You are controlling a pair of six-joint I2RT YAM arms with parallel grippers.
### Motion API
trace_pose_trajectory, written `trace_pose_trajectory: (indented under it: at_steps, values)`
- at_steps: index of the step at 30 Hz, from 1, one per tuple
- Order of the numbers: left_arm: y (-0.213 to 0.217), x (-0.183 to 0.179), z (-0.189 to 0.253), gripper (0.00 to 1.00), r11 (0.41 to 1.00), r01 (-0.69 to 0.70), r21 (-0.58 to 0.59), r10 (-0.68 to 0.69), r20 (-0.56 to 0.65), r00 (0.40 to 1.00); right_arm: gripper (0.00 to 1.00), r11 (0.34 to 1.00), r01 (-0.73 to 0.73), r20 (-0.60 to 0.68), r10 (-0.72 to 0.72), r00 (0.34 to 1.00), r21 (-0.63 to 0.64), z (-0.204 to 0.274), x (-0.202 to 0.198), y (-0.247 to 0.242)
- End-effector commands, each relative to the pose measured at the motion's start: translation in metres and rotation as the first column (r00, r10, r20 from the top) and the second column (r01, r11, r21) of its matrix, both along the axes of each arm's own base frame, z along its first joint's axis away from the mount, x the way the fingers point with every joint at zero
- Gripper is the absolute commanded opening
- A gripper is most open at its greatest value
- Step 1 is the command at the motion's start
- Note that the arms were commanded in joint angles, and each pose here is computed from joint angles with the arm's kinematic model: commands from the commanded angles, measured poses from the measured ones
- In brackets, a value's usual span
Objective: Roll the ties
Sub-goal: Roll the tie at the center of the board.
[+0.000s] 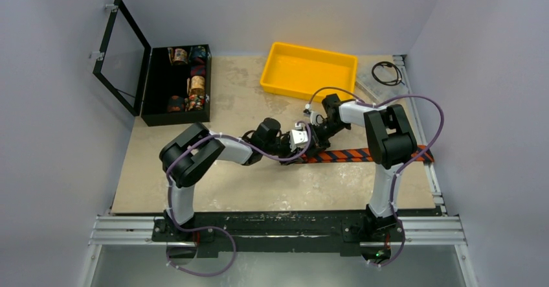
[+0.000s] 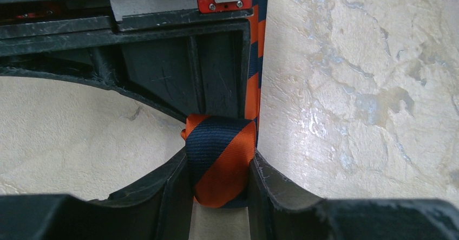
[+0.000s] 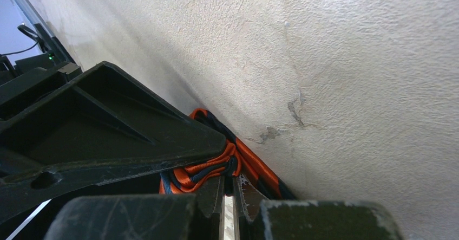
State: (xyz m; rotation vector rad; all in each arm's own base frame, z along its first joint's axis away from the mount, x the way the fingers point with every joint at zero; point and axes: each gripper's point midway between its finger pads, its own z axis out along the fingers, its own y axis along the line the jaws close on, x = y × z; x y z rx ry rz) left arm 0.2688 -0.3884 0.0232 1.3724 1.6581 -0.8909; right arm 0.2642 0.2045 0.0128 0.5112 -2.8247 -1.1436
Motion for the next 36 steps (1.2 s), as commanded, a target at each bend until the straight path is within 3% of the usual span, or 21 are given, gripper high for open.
trace_pose_trajectory:
  at_steps: [1,8,17,25,31,34,36]
  values:
    - [0.042,-0.014,-0.064,0.28,0.956,-0.037,0.291,0.042,-0.010,0.999,0.04,0.996,-0.081,0.082,0.083,0.993,-0.024,-0.024,-0.001,0.003]
    - [0.075,-0.023,-0.080,0.26,0.889,-0.044,0.456,0.070,-0.041,0.997,0.22,0.997,-0.067,0.060,0.065,0.996,0.029,-0.005,-0.007,-0.005]
    - [0.085,-0.027,-0.085,0.24,0.852,-0.012,0.524,0.052,-0.061,0.997,0.44,0.990,-0.087,0.089,0.078,0.993,0.114,0.042,-0.013,-0.020]
    - [0.083,-0.026,-0.088,0.25,0.831,0.006,0.556,0.025,-0.050,0.998,0.45,0.973,-0.054,0.093,0.033,0.995,0.223,0.065,-0.005,-0.004]
    - [0.084,-0.028,-0.088,0.25,0.832,0.016,0.555,0.014,-0.050,0.999,0.56,0.961,-0.048,0.085,0.026,0.996,0.274,0.074,-0.004,0.002]
    - [0.083,-0.029,-0.088,0.25,0.834,0.022,0.551,0.006,-0.050,0.999,0.56,0.961,-0.034,0.081,0.012,0.997,0.276,0.073,-0.002,0.003]
    - [0.083,-0.028,-0.086,0.25,0.836,0.023,0.548,0.001,-0.044,0.999,0.51,0.973,-0.019,0.087,-0.001,0.996,0.232,0.063,0.003,0.000]
